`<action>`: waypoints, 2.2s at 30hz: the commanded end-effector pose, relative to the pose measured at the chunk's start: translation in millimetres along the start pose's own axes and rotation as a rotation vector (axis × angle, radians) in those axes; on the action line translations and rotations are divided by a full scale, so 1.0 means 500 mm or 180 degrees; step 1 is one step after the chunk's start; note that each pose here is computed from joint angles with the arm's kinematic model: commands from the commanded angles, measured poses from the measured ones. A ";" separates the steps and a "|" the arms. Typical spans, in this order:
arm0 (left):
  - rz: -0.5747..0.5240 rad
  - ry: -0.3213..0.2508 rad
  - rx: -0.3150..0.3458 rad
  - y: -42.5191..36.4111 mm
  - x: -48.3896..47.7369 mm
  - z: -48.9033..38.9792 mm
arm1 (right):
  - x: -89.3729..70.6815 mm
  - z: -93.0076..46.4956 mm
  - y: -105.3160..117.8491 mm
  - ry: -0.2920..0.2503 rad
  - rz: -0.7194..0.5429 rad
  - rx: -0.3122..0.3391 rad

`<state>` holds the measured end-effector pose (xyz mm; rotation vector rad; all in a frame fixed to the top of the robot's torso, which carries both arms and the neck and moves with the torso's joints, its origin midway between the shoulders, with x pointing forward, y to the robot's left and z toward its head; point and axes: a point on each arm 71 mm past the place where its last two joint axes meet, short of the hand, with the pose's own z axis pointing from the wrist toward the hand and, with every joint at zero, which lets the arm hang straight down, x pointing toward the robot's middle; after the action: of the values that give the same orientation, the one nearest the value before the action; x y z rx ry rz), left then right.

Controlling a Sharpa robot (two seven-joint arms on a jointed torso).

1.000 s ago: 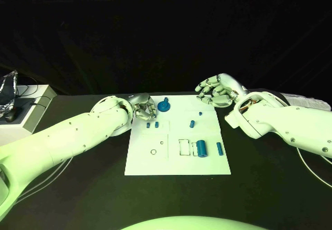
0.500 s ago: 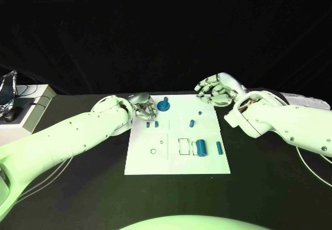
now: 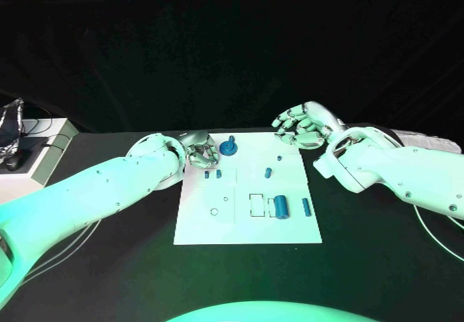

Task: Assemble the parts on the task board

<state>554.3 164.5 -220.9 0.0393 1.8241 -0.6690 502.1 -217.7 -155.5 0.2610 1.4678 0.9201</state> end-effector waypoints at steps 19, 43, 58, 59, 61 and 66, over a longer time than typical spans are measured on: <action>-0.0026 -0.0096 0.0004 0.000 -0.001 -0.001 | 0.000 0.001 0.002 -0.0001 -0.0013 -0.0044; -0.0155 -0.0158 -0.0036 0.009 -0.006 -0.006 | -0.001 0.002 0.001 -0.0005 -0.0013 -0.0041; -0.0167 -0.0052 -0.0041 0.021 -0.013 -0.022 | -0.004 0.002 -0.005 -0.0004 -0.0026 -0.0004; -0.0167 -0.0055 -0.0041 0.022 -0.016 -0.024 | -0.004 0.002 -0.007 -0.0003 -0.0029 0.0003; -0.0191 -0.0073 -0.0046 0.027 -0.025 -0.030 | -0.006 0.003 -0.010 0.0001 -0.0045 0.0025; -0.0577 -0.0117 -0.0052 0.047 -0.051 -0.050 | -0.010 0.006 -0.023 0.0030 -0.0133 0.0107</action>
<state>552.8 204.1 -200.8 -0.1043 1.7697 -0.7064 508.9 -227.2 -157.6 0.2718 1.4682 0.8827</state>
